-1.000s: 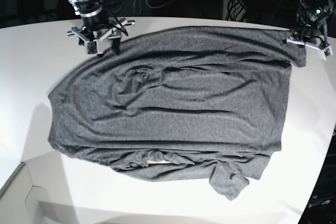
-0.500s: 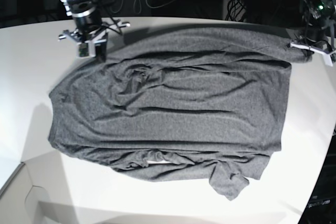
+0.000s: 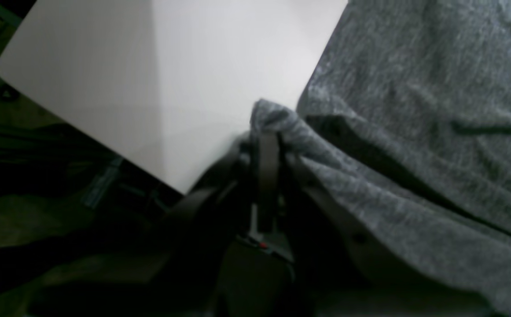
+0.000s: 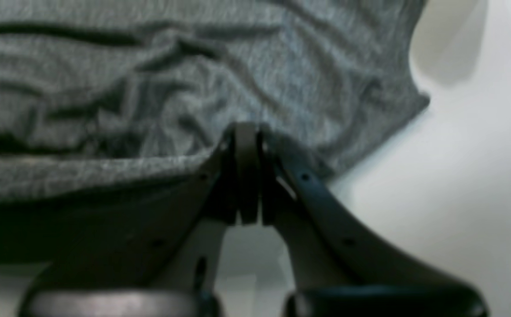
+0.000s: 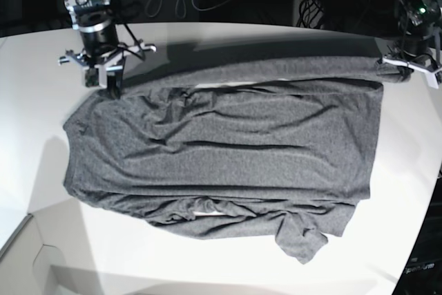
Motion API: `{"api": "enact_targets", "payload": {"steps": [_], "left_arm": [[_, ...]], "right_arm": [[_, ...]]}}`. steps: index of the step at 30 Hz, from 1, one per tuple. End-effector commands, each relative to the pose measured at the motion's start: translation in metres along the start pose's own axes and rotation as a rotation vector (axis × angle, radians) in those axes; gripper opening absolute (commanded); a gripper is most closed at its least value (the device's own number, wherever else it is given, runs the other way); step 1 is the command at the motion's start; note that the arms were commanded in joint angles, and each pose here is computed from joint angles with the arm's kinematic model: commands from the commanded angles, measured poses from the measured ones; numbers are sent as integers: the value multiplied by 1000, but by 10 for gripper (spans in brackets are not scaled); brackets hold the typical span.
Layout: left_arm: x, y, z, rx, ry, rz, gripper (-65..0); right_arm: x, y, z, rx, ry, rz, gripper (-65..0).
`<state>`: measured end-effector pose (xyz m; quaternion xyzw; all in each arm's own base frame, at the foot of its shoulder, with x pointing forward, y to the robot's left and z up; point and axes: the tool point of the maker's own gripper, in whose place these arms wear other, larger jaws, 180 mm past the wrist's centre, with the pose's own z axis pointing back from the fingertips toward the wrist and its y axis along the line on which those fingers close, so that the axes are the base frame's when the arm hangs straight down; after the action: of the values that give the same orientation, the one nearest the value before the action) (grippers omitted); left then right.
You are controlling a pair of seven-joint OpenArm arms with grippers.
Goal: Layout the t-shirt on the table in an organized manner, then fold the t-shirt properly
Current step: 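Pull the collar edge taut between both grippers, right gripper sliding inward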
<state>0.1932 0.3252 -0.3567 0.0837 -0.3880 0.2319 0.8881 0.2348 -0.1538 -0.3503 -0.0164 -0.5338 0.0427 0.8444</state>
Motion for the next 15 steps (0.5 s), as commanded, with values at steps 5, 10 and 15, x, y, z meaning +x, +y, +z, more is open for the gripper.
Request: {"api": "enact_targets", "payload": {"steps": [5,10,15], "left_arm": [[20,-3,1,-8,-62,-8,-650],[35,-12,-5,-27,-97,16,-650],[40,-23,-7,-47,-114,47,-650]], "right_arm": [[32,-4,-8,-8,-98,4,-650],[58,-6,-21,-14,-167,4,-650],[78,-8,-31,-18,-218,4,-650]]}}
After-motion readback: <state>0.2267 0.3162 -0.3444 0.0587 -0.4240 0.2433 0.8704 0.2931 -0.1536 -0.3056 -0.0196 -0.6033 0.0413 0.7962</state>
